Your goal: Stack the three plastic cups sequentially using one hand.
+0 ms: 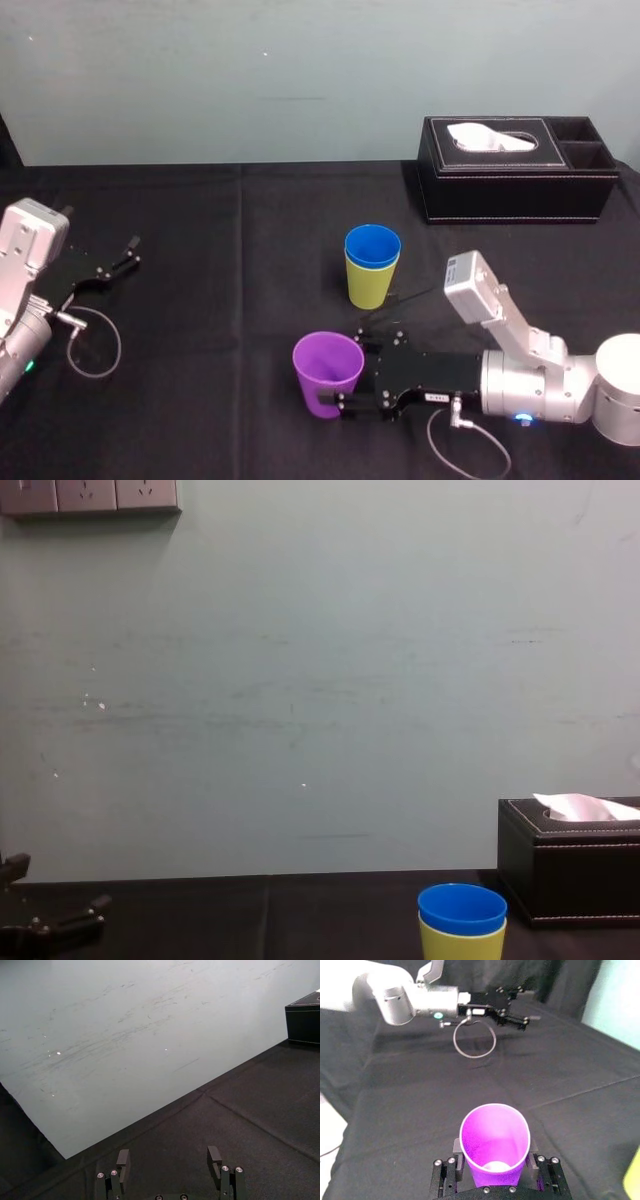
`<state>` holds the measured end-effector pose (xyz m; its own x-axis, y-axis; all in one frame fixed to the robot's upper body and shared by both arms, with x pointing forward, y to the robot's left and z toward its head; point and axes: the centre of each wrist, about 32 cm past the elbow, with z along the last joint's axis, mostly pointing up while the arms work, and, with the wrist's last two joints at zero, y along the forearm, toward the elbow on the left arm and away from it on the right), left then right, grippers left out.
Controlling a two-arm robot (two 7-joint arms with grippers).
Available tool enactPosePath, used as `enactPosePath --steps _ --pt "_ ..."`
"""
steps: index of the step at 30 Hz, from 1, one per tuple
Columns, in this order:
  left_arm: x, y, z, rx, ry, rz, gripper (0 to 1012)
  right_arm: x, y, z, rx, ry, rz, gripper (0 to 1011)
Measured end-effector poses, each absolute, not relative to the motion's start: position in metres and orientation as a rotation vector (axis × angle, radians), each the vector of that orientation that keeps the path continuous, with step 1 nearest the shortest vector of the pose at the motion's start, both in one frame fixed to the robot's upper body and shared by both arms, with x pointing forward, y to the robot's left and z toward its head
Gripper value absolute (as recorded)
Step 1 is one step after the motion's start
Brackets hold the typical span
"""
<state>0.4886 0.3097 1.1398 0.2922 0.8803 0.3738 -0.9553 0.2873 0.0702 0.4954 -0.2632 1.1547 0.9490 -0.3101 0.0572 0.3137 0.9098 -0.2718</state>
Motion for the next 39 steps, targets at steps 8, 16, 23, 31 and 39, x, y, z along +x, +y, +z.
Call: enactPosePath --steps 8,16,23,31,39 --pt "0.489 0.310 1.140 0.304 -0.285 1.248 1012 0.482 -0.264 1.187 -0.289 -0.031 -0.404 728" --pt "0.489 0.310 1.140 0.305 -0.285 1.248 1011 0.480 -0.270 1.217 -0.289 -0.031 -0.468 728" --pt "0.489 0.310 1.140 0.304 -0.285 1.248 1011 0.484 -0.274 1.238 -0.280 -0.056 -0.529 728" --pt "0.489 0.310 1.140 0.304 -0.285 1.248 1012 0.497 -0.277 1.254 -0.248 -0.048 -0.600 728" --pt "0.489 0.310 1.140 0.304 -0.285 1.248 1011 0.517 -0.280 1.258 -0.227 -0.008 -0.654 728"
